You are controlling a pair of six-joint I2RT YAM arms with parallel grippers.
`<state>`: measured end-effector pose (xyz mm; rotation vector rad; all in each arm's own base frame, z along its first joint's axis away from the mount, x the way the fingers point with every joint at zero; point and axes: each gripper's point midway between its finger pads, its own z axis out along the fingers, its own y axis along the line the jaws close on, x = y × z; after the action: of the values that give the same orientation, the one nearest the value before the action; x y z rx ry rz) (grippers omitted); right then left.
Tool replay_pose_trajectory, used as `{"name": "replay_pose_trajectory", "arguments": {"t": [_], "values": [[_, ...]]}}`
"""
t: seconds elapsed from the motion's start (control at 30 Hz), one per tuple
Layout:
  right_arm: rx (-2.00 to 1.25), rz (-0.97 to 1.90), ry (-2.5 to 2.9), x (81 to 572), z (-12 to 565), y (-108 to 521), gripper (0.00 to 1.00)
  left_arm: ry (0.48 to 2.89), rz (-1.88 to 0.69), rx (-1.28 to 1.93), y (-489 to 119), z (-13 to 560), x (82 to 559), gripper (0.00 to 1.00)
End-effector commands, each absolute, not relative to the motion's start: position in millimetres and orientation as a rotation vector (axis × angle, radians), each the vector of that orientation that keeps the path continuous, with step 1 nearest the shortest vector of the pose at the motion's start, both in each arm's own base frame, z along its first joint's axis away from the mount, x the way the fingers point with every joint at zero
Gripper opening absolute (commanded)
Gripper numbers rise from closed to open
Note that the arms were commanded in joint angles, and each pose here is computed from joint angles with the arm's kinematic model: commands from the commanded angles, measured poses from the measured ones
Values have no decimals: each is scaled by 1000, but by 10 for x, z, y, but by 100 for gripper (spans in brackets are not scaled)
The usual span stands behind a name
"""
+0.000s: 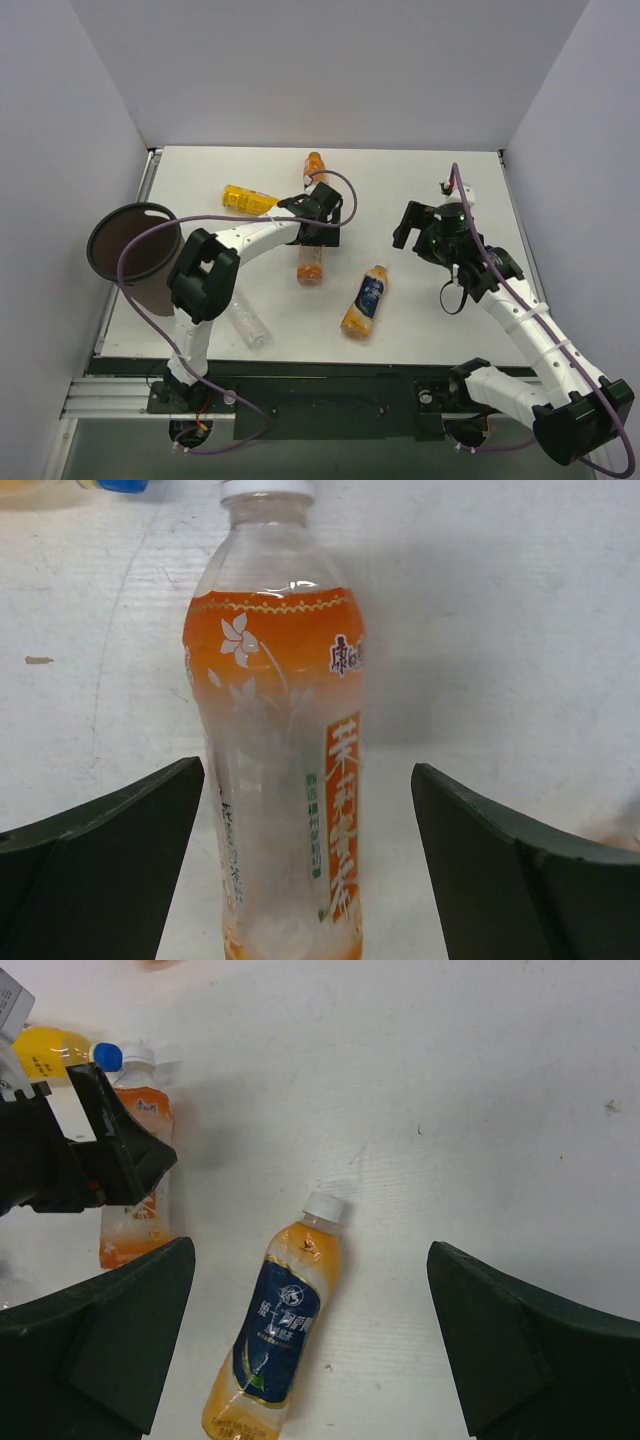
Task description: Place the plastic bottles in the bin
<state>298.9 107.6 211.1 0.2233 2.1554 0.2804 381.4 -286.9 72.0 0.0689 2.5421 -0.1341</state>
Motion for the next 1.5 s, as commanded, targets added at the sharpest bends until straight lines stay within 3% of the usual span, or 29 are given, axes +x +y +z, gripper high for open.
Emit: {"name": "replay_pose_trajectory", "arguments": {"t": [0.0, 0.07, 0.2, 0.37, 0.4, 0.57, 0.73, 0.9, 1.13, 1.43, 1.47], "values": [[209, 250, 2170, 2938, 2040, 1034, 95, 2509, 61, -1, -2650, 681, 3968, 97], [198, 229, 2175, 2926, 2010, 1003, 95, 2518, 60, 5, -2664, 617, 3949, 97], [179, 168, 2183, 2936, 2026, 929, 94, 2535, 39, 27, -2683, 607, 3876, 87], [179, 150, 2188, 2953, 1992, 914, 93, 2468, 51, 21, -2563, 1003, 3846, 52], [176, 141, 2194, 2957, 1969, 909, 93, 2427, 27, 2, -2543, 1215, 3854, 50], [173, 121, 2220, 2986, 1897, 912, 92, 2209, -67, -20, -2427, 2237, 3896, 51], [181, 2, 2174, 2953, 2036, 694, 91, 1854, -98, -91, -1706, 3626, 3839, 55], [184, -41, 2135, 2890, 2131, 549, 92, 1626, -6, -245, -582, 4353, 3591, 58], [188, -52, 2153, 2920, 2047, 536, 92, 1444, 299, -289, 214, 4566, 3185, 69], [162, -29, 2160, 3033, 2098, 612, 92, 1522, 477, -419, 780, 3837, 3069, 71], [160, -23, 2164, 3035, 2084, 625, 91, 1538, 473, -415, 780, 3763, 3086, 77]]}}
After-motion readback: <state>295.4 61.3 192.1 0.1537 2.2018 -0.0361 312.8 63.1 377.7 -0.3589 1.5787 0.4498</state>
